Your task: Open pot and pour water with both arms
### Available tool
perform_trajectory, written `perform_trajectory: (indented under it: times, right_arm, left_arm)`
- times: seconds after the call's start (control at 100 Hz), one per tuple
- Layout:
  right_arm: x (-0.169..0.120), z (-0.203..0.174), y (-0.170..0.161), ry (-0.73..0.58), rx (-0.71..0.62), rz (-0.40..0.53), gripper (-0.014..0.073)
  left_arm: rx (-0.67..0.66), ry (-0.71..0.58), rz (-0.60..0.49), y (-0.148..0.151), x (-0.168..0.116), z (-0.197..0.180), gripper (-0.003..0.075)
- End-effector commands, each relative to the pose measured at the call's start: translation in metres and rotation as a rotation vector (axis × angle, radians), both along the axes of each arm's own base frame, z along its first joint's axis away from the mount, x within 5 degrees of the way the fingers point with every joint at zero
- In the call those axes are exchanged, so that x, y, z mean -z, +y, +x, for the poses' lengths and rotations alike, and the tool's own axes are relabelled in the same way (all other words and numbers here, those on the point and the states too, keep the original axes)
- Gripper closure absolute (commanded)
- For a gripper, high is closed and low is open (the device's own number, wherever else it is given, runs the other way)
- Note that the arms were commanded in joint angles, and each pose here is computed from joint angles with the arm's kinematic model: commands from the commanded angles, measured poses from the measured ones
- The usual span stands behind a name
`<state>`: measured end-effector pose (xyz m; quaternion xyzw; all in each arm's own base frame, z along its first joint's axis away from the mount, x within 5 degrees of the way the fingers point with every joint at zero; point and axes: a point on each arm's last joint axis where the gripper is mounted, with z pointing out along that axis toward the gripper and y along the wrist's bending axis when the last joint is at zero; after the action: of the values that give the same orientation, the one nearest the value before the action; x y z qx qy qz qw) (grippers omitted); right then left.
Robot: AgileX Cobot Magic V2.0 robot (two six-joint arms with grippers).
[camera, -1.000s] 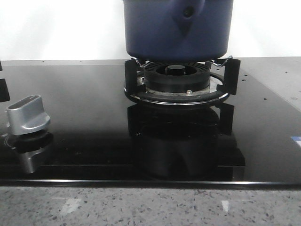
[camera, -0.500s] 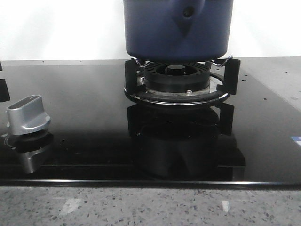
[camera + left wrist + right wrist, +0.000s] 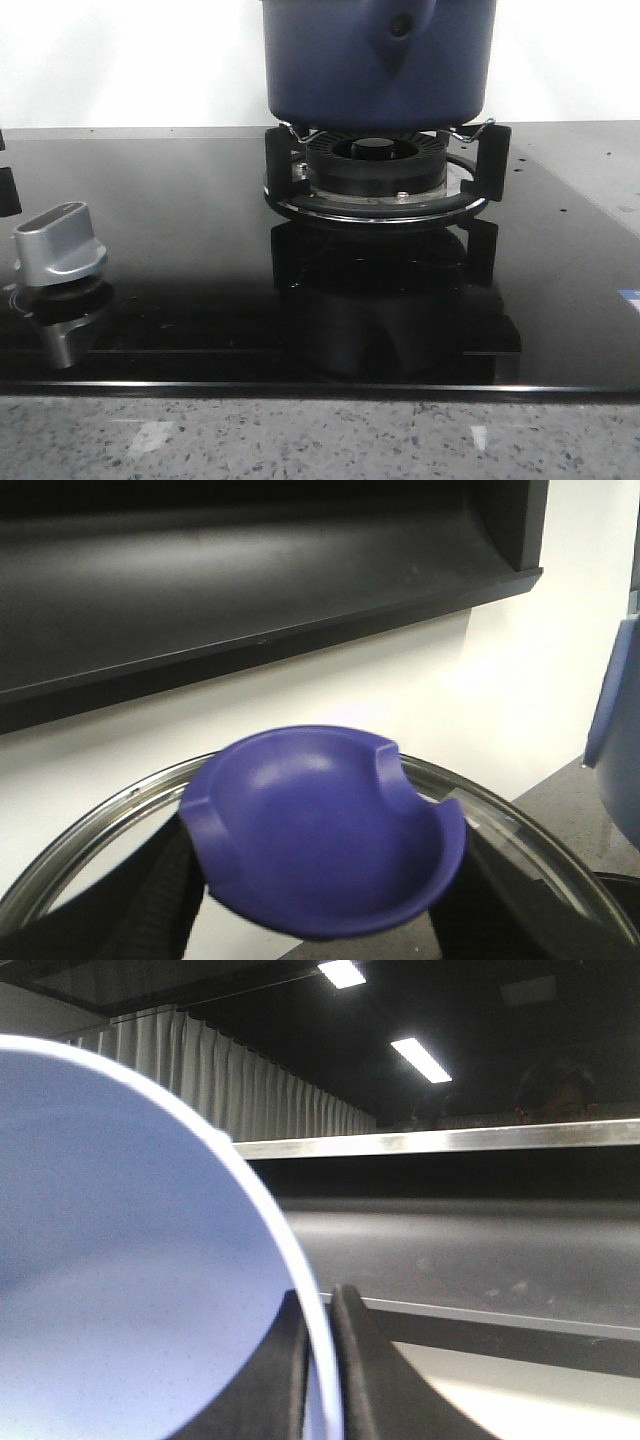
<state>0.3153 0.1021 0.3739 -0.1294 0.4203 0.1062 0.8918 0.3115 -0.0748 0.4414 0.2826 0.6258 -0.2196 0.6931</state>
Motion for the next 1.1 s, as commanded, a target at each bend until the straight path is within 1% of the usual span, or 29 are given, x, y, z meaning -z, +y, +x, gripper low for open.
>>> perform_trajectory:
  times: [0.0,0.37,0.52,0.65,0.71,0.87,0.99,1.08,1.09]
  right_arm:
    - [-0.027,-0.015,-0.006,-0.13,0.001,0.057,0.0662]
    - [-0.027,-0.014,-0.007,-0.118,0.01,0.07,0.0662]
    - [-0.025,-0.011,-0.007,-0.08,0.015,0.061,0.0662]
    - [-0.025,-0.009,-0.011,-0.017,0.038,0.096,0.0662]
    - [-0.03,-0.009,-0.014,0.038,0.052,0.108,0.0662]
    - [-0.049,-0.012,-0.016,0.192,0.062,0.082,0.0662]
    - [-0.065,-0.015,-0.023,0.362,0.07,0.108,0.0662]
    - [-0.078,-0.018,-0.032,0.477,0.084,0.105,0.0662]
    - [-0.076,-0.018,-0.033,0.507,0.086,0.098,0.0662]
  left_arm:
    - [0.022,-0.079,-0.09,0.001,-0.032,-0.018,0.0442]
    - [0.022,-0.079,-0.09,0.001,-0.032,-0.018,0.0442]
    - [0.025,-0.079,-0.092,0.001,-0.032,-0.018,0.0442]
    - [0.05,-0.082,-0.09,-0.001,-0.032,-0.02,0.0442]
    - [0.063,-0.083,-0.089,-0.002,-0.032,-0.021,0.0442]
    - [0.11,-0.088,-0.102,-0.004,-0.033,-0.024,0.0442]
    - [0.137,-0.091,-0.121,-0.006,-0.034,-0.026,0.0442]
    - [0.162,-0.092,-0.132,-0.01,-0.035,-0.028,0.0442]
    - [0.164,-0.092,-0.134,-0.01,-0.035,-0.028,0.0442]
